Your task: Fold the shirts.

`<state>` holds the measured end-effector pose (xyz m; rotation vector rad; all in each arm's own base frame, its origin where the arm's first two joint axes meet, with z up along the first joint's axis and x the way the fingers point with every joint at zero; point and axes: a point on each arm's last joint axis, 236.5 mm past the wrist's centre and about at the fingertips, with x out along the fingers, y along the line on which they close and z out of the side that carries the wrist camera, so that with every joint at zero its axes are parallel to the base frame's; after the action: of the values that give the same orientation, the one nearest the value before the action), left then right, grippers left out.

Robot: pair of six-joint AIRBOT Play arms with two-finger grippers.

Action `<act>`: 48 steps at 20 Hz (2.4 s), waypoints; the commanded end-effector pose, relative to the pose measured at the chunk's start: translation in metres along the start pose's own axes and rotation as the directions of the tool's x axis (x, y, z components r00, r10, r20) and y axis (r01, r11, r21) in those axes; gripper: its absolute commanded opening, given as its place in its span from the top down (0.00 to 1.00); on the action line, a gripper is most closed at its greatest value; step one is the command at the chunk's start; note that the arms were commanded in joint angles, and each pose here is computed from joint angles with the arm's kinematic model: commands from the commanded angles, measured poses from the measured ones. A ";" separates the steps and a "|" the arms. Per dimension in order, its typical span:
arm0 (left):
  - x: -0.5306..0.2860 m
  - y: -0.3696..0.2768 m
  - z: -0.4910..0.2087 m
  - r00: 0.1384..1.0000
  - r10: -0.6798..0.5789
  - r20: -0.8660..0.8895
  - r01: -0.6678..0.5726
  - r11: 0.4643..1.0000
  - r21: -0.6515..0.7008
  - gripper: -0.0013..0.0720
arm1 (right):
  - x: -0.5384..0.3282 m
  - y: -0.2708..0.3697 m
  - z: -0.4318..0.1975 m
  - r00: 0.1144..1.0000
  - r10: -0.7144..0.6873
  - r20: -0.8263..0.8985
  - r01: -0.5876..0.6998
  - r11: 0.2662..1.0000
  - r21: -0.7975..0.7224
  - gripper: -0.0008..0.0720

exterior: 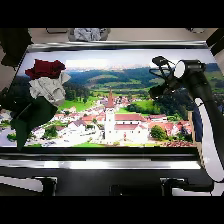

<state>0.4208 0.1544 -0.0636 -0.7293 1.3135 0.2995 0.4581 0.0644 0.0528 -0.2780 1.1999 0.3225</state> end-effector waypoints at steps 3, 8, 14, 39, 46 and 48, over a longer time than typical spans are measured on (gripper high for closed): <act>0.025 -0.001 -0.001 1.000 -0.029 0.006 0.029 1.000 0.010 0.81 | 0.000 0.006 -0.004 1.000 0.022 -0.019 -0.022 1.000 0.004 0.22; -0.045 -0.052 0.023 0.973 -0.168 0.159 0.152 0.982 0.107 0.95 | -0.012 0.008 -0.006 1.000 0.024 -0.011 -0.024 0.999 -0.045 0.23; -0.285 -0.178 -0.025 0.695 -0.493 0.524 0.246 0.847 0.471 0.95 | -0.086 0.008 0.009 0.986 -0.027 0.162 0.037 0.998 -0.058 0.23; -0.029 -0.309 -0.377 0.838 -0.248 -0.486 0.541 0.490 0.683 0.00 | -0.109 0.028 -0.092 0.998 -0.007 -0.061 0.001 0.995 -0.103 0.21; -0.052 -0.178 -0.231 0.959 -0.056 -0.278 0.236 0.699 0.675 0.00 | -0.033 0.082 -0.113 0.950 0.252 -0.185 -0.275 0.955 -0.109 0.21; -0.019 -0.139 -0.240 0.946 -0.012 -0.323 0.216 0.769 0.602 0.00 | -0.011 0.099 -0.134 0.921 0.318 -0.224 -0.340 0.938 -0.065 0.21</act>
<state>0.3386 -0.1447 0.0192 -0.2243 1.4121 -0.4918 0.3184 0.0810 0.0479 -0.2954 1.3963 0.5721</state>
